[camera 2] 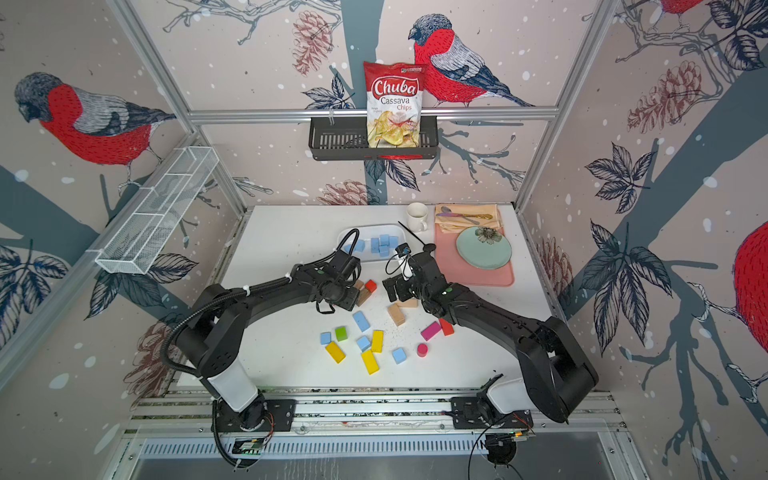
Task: Pick out the blue building blocks
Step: Pick up the building block from the center of the board, then place the building block in the storage box.
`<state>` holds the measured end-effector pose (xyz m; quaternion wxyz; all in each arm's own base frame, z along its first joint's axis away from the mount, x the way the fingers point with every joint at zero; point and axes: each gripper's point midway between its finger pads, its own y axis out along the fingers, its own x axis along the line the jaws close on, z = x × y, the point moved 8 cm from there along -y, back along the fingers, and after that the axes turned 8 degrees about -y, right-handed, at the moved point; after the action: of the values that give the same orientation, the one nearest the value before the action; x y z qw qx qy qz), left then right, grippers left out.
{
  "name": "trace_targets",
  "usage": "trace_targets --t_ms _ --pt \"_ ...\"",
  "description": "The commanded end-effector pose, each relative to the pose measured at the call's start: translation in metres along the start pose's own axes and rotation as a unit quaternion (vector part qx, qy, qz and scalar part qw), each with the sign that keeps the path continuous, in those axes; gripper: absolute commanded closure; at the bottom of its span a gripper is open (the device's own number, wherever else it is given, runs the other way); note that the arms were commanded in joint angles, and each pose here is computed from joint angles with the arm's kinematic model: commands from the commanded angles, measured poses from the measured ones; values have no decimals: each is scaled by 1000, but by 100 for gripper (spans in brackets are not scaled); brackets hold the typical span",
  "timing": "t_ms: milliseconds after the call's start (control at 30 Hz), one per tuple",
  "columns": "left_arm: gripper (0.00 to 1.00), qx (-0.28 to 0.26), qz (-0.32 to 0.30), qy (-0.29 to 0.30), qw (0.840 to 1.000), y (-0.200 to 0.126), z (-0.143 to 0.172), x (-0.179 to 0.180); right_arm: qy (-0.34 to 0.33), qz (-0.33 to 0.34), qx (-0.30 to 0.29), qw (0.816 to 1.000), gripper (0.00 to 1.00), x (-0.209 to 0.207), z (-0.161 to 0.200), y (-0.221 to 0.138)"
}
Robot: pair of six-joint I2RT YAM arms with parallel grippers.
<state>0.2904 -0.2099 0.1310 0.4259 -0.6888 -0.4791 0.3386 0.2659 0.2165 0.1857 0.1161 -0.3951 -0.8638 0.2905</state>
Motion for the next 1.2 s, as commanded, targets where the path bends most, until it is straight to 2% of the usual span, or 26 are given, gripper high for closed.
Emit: trace_targets --t_ms 0,300,533,900,1167 --pt "50 -52 13 -22 998 -14 -21 1 7 11 -20 1000 1 -3 -6 -4" --pt "51 -157 31 -65 985 -43 -79 8 13 30 -40 999 0 -6 -9 -14" --pt "51 -203 45 -97 973 -43 -118 13 17 46 -52 997 1 -9 -8 -23" --pt "50 -211 39 -137 967 -10 -158 6 24 59 -64 996 0 -11 -5 -34" --pt "49 -196 50 -159 966 15 -161 2 27 68 -70 995 0 -14 -3 -39"
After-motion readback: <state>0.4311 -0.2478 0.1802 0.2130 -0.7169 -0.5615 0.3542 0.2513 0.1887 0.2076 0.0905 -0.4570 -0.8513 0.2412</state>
